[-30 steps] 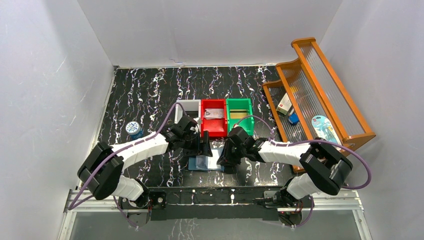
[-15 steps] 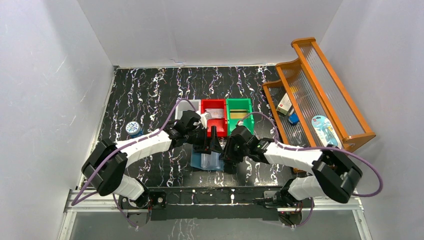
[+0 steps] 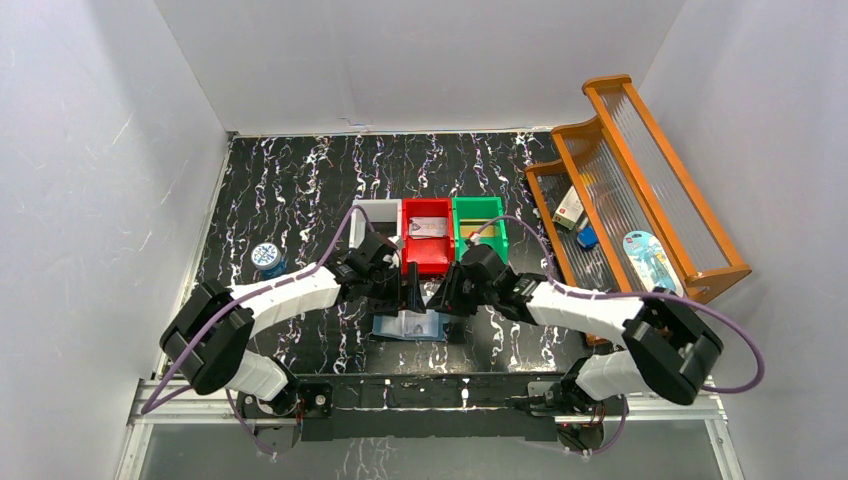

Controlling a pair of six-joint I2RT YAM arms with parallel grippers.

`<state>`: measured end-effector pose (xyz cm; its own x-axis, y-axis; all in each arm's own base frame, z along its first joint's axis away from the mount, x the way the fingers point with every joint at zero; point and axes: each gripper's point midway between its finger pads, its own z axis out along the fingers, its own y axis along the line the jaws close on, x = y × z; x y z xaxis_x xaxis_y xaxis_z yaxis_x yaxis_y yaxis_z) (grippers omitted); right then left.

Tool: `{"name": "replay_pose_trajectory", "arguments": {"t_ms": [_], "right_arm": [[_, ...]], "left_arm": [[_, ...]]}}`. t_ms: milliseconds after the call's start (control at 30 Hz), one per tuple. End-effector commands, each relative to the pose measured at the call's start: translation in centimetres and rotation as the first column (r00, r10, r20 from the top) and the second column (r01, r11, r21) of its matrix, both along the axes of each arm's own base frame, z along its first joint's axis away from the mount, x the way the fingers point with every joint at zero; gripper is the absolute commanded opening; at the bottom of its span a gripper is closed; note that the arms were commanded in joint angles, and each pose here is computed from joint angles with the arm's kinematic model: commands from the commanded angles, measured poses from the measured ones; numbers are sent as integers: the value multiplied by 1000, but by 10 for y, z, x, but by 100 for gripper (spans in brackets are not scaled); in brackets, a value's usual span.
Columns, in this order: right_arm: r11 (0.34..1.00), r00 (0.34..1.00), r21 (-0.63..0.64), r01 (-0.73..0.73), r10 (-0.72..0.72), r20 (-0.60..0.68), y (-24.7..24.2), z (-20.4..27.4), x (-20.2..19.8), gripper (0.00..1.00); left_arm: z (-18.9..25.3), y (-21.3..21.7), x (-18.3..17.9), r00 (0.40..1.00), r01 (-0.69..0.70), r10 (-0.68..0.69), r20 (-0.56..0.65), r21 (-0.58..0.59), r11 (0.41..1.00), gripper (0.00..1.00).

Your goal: Take the credit cards out of the card holder

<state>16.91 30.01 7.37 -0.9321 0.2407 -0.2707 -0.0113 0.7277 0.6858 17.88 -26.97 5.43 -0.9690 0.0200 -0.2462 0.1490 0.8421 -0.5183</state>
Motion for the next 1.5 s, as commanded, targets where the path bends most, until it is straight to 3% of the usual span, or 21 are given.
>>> {"name": "replay_pose_trajectory", "arguments": {"t_ms": [0,367,500,900,1467], "right_arm": [[994,997,73,-82,81,7,29,17,7,36],[990,988,38,-138,140,-67,36,-4,1,35],[991,986,-42,-127,121,-116,28,-20,0,31],[976,970,-186,-111,65,-234,4,-57,-13,24],[979,952,-178,-96,39,-303,-2,-73,-22,22]], "left_arm": [[2,10,0,998,-56,56,34,5,998,72],[5,12,3,994,-92,92,53,-11,996,72],[6,15,2,994,-96,96,57,-3,995,72],[-11,28,1,987,-158,155,50,49,986,53],[-34,36,-5,939,-342,333,-83,-152,927,51]]}}
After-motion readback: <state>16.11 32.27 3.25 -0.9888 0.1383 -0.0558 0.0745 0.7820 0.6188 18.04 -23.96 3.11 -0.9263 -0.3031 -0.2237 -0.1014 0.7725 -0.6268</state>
